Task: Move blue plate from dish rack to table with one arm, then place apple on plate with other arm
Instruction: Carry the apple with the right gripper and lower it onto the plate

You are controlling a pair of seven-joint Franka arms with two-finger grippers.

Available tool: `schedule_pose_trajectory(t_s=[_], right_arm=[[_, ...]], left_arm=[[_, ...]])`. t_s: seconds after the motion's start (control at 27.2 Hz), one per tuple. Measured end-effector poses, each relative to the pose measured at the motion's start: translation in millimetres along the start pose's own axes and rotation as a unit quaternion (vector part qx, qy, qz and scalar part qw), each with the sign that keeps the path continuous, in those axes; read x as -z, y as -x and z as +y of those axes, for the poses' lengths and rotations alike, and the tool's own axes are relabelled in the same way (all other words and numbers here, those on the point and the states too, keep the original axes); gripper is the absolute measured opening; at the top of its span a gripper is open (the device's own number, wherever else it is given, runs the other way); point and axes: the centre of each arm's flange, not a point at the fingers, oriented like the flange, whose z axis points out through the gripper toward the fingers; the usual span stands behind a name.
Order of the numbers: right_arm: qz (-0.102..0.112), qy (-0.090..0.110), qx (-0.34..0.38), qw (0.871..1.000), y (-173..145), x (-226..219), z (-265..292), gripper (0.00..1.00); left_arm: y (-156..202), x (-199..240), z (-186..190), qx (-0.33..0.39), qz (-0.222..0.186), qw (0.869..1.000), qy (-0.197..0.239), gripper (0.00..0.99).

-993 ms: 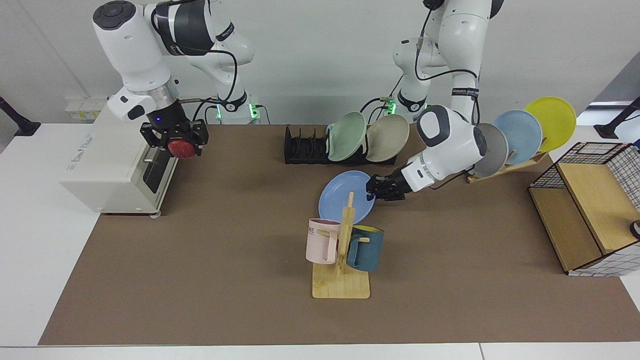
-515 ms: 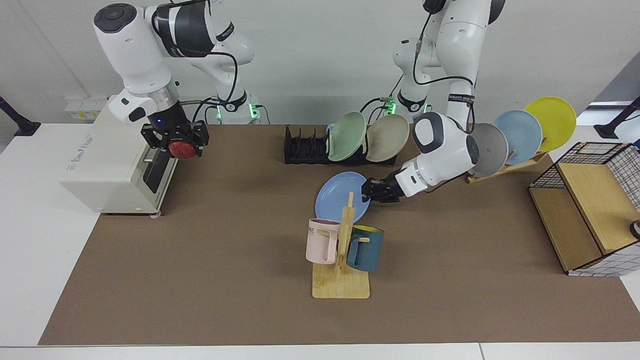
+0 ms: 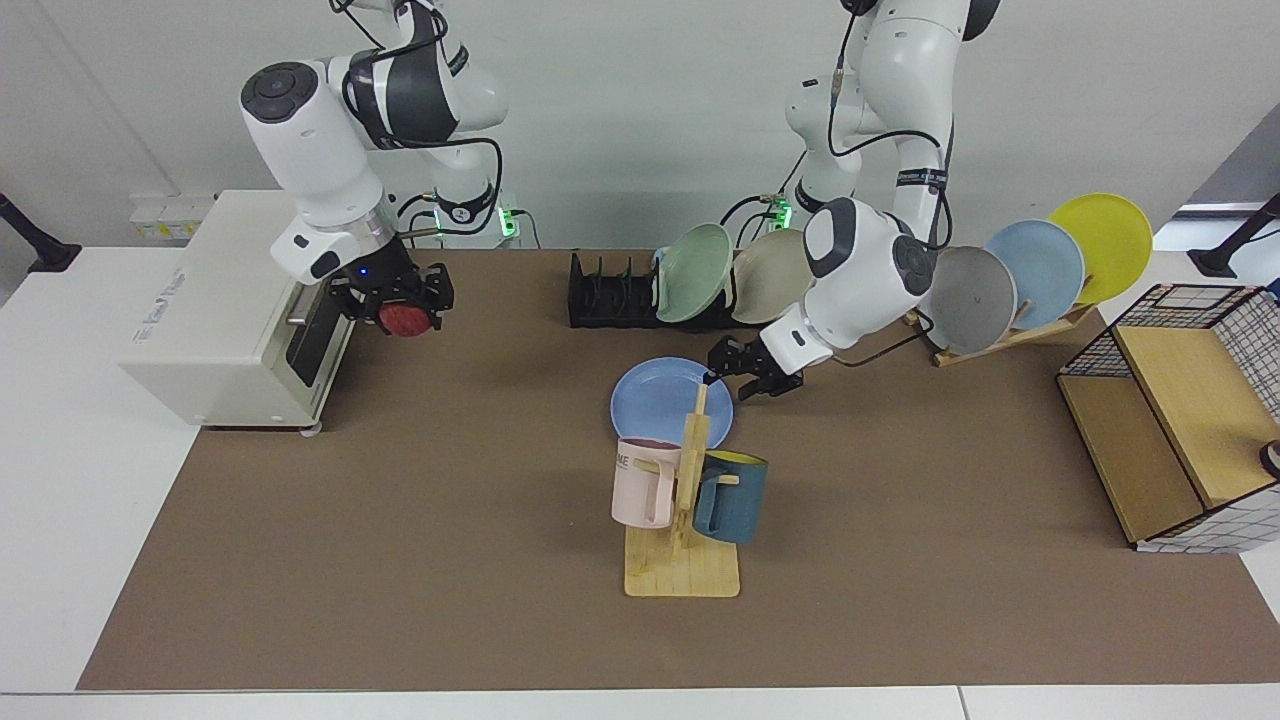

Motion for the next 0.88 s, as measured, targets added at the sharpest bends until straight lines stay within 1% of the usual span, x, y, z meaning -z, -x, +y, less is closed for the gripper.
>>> schedule_pose_trajectory(t_s=[0.15, 0.29, 0.33, 0.48, 0.59, 0.74, 0.88], right_arm=[[0.012, -0.002, 0.003, 1.000, -1.9, -22.8, -21.2, 0.68], [0.014, -0.003, -0.012, 1.000, -2.7, -46.3, -59.6, 0.68], [0.014, -0.003, -0.015, 1.000, -2.9, -51.4, -69.8, 0.68], [0.022, -0.005, -0.025, 0.999, -4.0, -70.0, -112.3, 0.68], [0.032, -0.010, -0.040, 0.999, -3.2, -84.3, -147.7, 0.68], [0.044, -0.017, -0.047, 0.998, 2.2, -107.9, -205.0, 0.68], [0.041, -0.019, -0.062, 0.997, 5.1, -121.7, -242.4, 0.68]], left_arm=[[1.3, 34.2, 14.7, -0.008, 0.028, 0.999, -0.030, 0.665], [9.4, 91.3, 19.7, -0.030, 0.039, 0.995, -0.083, 0.687], [12.0, 106.7, 20.2, -0.035, 0.037, 0.994, -0.098, 0.687], [22.9, 162.0, 26.3, -0.053, 0.021, 0.986, -0.155, 0.753], [29.1, 195.8, 34.7, -0.062, 0.013, 0.980, -0.188, 0.753], [39.9, 231.9, 47.5, -0.068, 0.015, 0.975, -0.213, 0.762], [54.2, 252.6, 54.2, -0.066, 0.012, 0.972, -0.227, 0.793]])
